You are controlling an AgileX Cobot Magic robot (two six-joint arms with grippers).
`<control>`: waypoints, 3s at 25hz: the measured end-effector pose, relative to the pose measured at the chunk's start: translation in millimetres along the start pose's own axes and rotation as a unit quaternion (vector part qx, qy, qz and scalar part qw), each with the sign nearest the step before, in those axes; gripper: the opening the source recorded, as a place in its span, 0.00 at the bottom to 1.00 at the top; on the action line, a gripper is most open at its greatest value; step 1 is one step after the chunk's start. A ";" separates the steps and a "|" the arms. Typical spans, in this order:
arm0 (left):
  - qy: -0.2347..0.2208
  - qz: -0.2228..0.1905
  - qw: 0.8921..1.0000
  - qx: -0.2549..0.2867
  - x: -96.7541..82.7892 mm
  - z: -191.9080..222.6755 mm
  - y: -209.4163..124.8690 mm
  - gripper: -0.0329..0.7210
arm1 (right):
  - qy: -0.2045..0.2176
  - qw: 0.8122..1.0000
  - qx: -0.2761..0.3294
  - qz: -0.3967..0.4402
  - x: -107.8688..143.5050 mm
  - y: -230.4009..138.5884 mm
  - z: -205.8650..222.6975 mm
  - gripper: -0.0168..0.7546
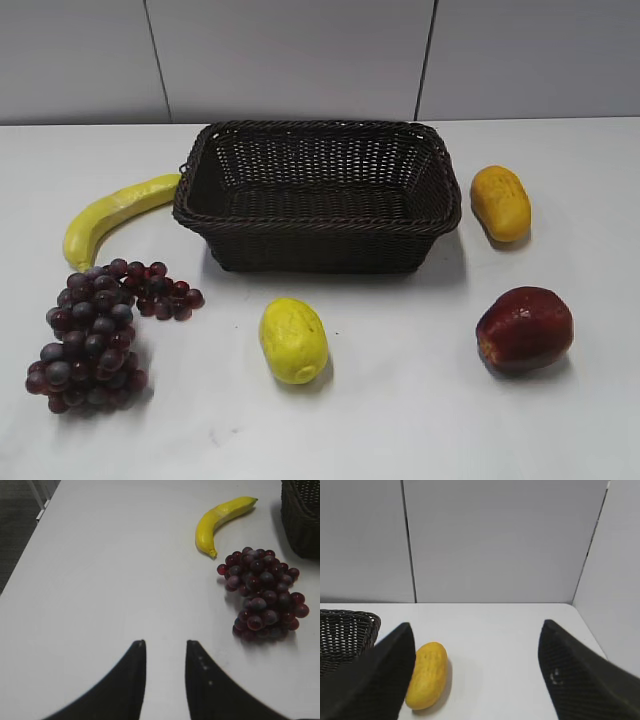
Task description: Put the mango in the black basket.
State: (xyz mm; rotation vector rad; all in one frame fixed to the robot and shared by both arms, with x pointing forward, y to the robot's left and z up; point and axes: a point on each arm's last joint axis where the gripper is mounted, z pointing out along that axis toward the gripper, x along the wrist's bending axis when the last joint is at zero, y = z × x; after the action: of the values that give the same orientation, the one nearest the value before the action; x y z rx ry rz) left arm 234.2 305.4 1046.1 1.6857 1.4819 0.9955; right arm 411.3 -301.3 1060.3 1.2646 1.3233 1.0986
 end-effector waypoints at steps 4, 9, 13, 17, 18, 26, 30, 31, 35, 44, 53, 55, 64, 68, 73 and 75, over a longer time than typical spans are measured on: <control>0.000 0.000 1.000 0.000 0.0 0.0 0.0 0.31 | 0.003 0.998 0.062 0.000 -1.0 6.0 48.3 0.78; 0.000 0.000 1.000 0.000 0.0 0.0 0.0 0.31 | 0.004 0.977 0.211 0.001 -3.1 12.4 108.4 0.79; 0.000 0.000 1.000 0.000 0.0 0.0 0.0 0.31 | 0.019 0.941 0.337 0.010 -1.4 10.5 144.3 0.83; 0.000 0.000 1.000 0.000 0.0 0.0 0.0 0.31 | 0.076 0.910 0.407 0.033 9.2 8.3 177.0 0.87; 0.000 0.000 1.000 0.000 0.0 0.0 0.0 0.31 | 0.089 0.904 0.417 0.035 13.1 7.7 184.7 0.87; 0.000 0.000 1.000 0.000 0.0 0.0 0.0 0.31 | 0.134 0.875 0.465 -0.012 55.5 -21.8 240.4 0.87; 0.000 0.000 1.000 0.000 0.0 0.0 0.0 0.31 | 0.112 0.863 0.493 -0.018 61.8 -50.1 262.7 0.87; 0.000 0.000 1.000 0.000 0.0 0.0 0.0 0.31 | 0.108 0.861 0.497 -0.020 61.6 -55.3 266.3 0.87; 0.000 0.000 1.000 0.000 0.0 0.0 0.0 0.31 | 0.103 0.853 0.511 -0.021 63.3 -74.6 281.4 0.87; 0.000 0.000 1.000 0.000 0.0 0.0 0.0 0.31 | 0.101 0.843 0.529 -0.010 68.3 -106.6 305.1 0.87; 0.000 0.000 1.000 0.000 0.0 0.0 0.0 0.31 | 0.101 0.834 0.542 -0.005 69.8 -119.4 307.7 0.79; 0.000 0.000 1.000 0.000 0.0 0.0 0.0 0.31 | 0.102 0.833 0.543 -0.005 69.9 -119.7 308.0 0.78; 0.000 0.000 1.000 0.000 0.0 0.0 0.0 0.31 | 0.104 0.812 0.574 -0.024 67.9 -104.7 306.3 0.77; 0.000 0.000 1.000 0.000 0.0 0.0 0.0 0.31 | 0.105 0.818 0.565 -0.033 66.3 -67.6 311.4 0.77; 0.000 0.000 1.000 0.000 0.0 0.0 0.0 0.31 | 0.123 0.850 0.513 -0.023 74.2 -4.0 299.9 0.77; 0.000 0.000 1.000 0.000 0.0 0.0 0.0 0.31 | 0.139 0.860 0.491 -0.027 87.6 17.7 289.9 0.77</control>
State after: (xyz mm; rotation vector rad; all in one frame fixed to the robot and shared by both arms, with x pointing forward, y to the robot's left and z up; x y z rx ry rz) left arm 234.2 305.4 1046.1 1.6857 1.4819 0.9955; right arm 701.4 -216.1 1035.7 1.7941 2.2767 0.5337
